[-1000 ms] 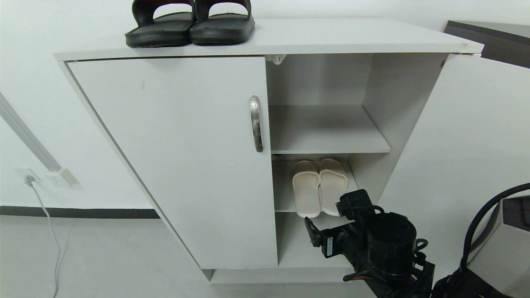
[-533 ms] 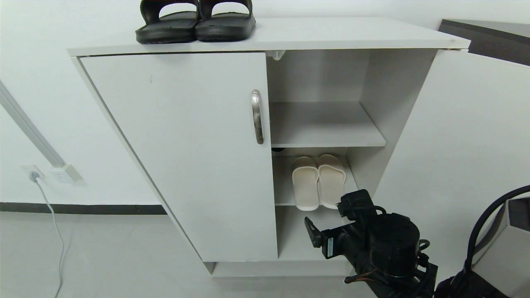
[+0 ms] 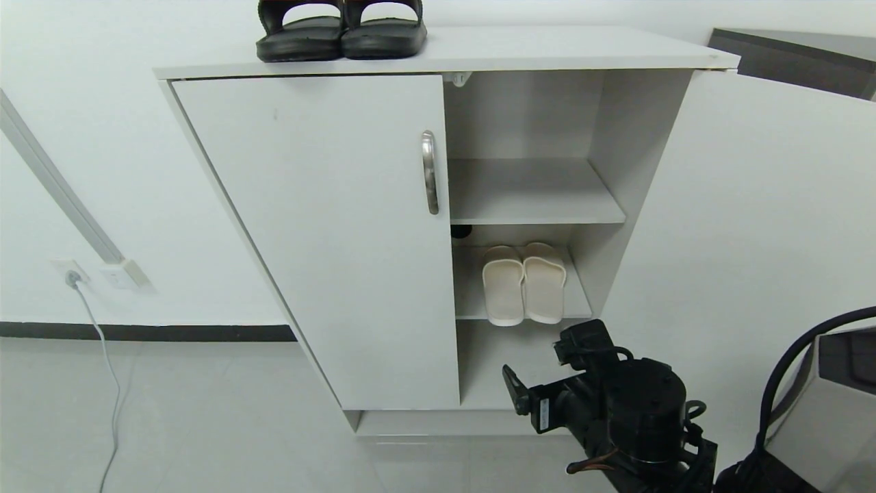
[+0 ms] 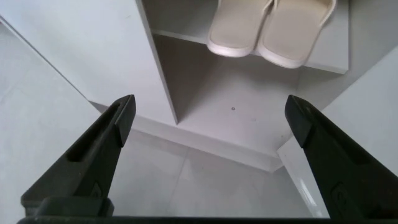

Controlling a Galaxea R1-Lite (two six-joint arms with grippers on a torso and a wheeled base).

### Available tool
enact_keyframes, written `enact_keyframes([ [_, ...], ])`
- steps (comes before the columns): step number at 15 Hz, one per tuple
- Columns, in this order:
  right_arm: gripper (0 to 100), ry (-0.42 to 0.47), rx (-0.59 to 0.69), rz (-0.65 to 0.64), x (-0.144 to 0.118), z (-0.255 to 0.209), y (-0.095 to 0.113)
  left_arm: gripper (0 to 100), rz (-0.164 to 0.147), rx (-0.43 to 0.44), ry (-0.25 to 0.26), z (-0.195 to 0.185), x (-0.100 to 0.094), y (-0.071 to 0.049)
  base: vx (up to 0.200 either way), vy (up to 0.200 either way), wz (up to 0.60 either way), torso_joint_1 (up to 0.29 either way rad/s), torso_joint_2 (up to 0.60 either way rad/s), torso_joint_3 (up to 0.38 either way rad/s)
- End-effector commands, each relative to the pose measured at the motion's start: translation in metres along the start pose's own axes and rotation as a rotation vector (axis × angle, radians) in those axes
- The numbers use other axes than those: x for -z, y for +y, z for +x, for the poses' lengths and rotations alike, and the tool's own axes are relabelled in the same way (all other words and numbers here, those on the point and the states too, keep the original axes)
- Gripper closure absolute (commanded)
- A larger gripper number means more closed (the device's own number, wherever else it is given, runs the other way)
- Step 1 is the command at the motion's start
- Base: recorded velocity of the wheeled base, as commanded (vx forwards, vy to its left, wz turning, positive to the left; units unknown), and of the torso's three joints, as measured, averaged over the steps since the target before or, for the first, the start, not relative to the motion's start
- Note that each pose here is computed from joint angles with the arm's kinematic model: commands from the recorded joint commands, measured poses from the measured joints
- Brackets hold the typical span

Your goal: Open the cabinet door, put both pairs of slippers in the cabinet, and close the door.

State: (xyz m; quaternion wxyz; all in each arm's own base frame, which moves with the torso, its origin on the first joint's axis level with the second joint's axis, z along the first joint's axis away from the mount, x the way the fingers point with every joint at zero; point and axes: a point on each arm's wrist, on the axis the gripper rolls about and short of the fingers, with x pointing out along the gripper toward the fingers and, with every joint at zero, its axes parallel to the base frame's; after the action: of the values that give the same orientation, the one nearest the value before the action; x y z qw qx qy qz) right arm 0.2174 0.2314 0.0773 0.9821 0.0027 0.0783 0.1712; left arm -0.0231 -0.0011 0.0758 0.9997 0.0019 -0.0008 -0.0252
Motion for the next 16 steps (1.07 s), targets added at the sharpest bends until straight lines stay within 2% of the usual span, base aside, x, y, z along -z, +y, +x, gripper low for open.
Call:
enact_keyframes([
  [1, 0, 0.003, 0.003, -0.003, 0.0039, 0.0011, -0.0007, 100, 0.001, 0.002, 0.001, 0.0001, 0.0001, 0.0000, 0.000, 0.000, 0.00, 0.000, 0.00, 0.000],
  [6, 0, 0.011, 0.004, -0.007, 0.0089, 0.0027, -0.0004, 100, 0.001, 0.003, 0.001, 0.0001, 0.0001, -0.0001, 0.000, 0.000, 0.00, 0.001, 0.00, 0.022],
  [16, 0, 0.011, 0.007, -0.007, 0.0097, 0.0030, -0.0009, 100, 0.004, 0.003, 0.001, 0.0001, 0.0001, -0.0001, 0.000, 0.000, 0.00, 0.001, 0.00, 0.161],
])
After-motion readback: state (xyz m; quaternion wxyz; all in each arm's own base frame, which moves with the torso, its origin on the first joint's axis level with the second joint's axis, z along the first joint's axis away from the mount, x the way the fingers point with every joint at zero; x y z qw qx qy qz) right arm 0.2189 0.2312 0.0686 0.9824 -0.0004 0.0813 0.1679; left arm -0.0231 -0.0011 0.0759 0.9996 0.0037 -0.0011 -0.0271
